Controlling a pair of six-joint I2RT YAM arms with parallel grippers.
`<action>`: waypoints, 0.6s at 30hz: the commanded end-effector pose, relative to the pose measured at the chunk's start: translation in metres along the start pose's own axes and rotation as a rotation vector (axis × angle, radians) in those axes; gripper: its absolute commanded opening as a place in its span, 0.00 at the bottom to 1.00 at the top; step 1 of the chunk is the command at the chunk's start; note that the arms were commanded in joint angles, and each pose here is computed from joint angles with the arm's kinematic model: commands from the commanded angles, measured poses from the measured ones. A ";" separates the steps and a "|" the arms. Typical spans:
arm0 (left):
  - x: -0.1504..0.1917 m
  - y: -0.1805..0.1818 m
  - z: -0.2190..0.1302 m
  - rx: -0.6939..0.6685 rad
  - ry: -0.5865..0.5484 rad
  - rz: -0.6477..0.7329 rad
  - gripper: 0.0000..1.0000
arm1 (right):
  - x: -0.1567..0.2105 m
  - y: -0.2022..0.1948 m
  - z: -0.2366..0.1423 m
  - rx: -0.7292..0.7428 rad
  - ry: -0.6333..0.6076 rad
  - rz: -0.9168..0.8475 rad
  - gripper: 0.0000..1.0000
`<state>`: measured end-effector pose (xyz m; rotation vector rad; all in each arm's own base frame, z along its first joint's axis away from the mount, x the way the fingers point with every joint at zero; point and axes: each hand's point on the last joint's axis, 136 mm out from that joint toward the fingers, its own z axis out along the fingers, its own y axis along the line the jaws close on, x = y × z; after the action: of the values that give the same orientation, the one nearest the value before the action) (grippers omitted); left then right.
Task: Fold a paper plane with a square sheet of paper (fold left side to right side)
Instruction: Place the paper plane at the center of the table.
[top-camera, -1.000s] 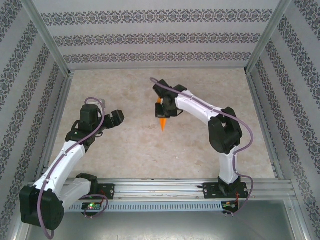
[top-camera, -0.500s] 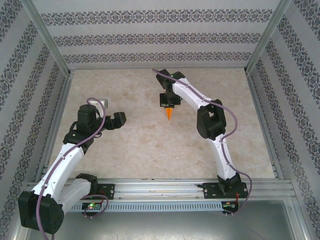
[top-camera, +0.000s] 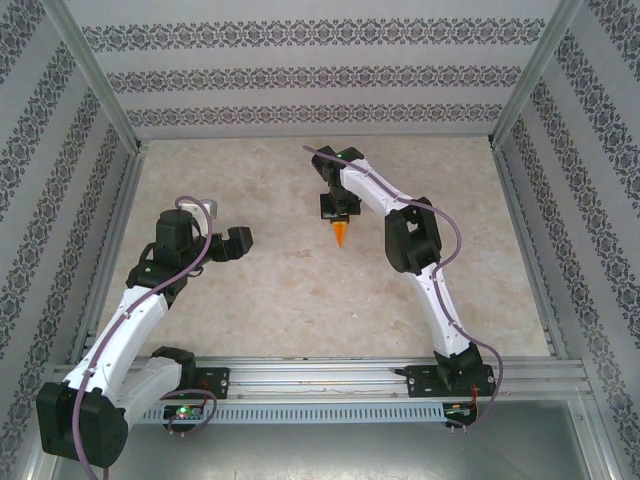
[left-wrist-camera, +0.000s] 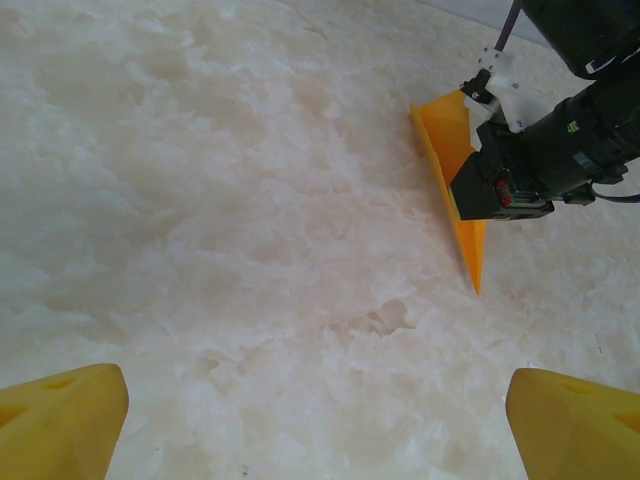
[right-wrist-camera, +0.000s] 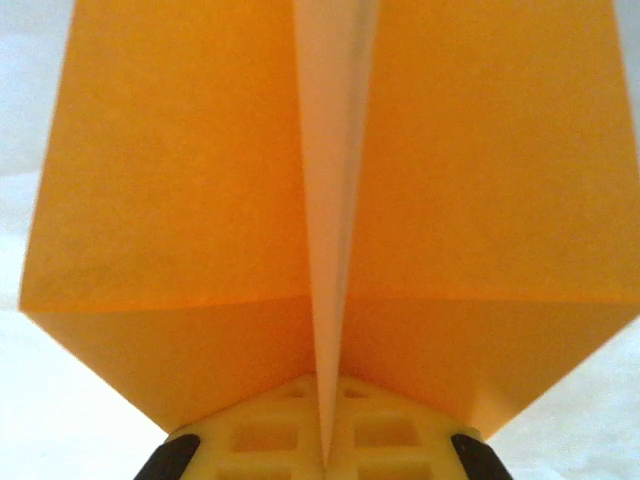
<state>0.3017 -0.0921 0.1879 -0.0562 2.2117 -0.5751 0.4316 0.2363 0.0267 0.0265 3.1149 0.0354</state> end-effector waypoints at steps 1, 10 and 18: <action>-0.007 0.000 -0.004 -0.002 -0.006 0.020 0.97 | -0.002 -0.008 0.000 0.026 0.006 -0.005 0.03; -0.007 0.001 -0.004 -0.005 -0.005 0.023 0.97 | 0.001 -0.006 0.010 0.022 0.024 -0.002 0.06; -0.007 0.002 -0.005 -0.012 -0.004 0.027 0.97 | 0.005 -0.006 0.018 0.018 0.038 0.002 0.12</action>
<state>0.3014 -0.0920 0.1865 -0.0526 2.2170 -0.5717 0.4330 0.2364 0.0235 0.0295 3.1130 0.0389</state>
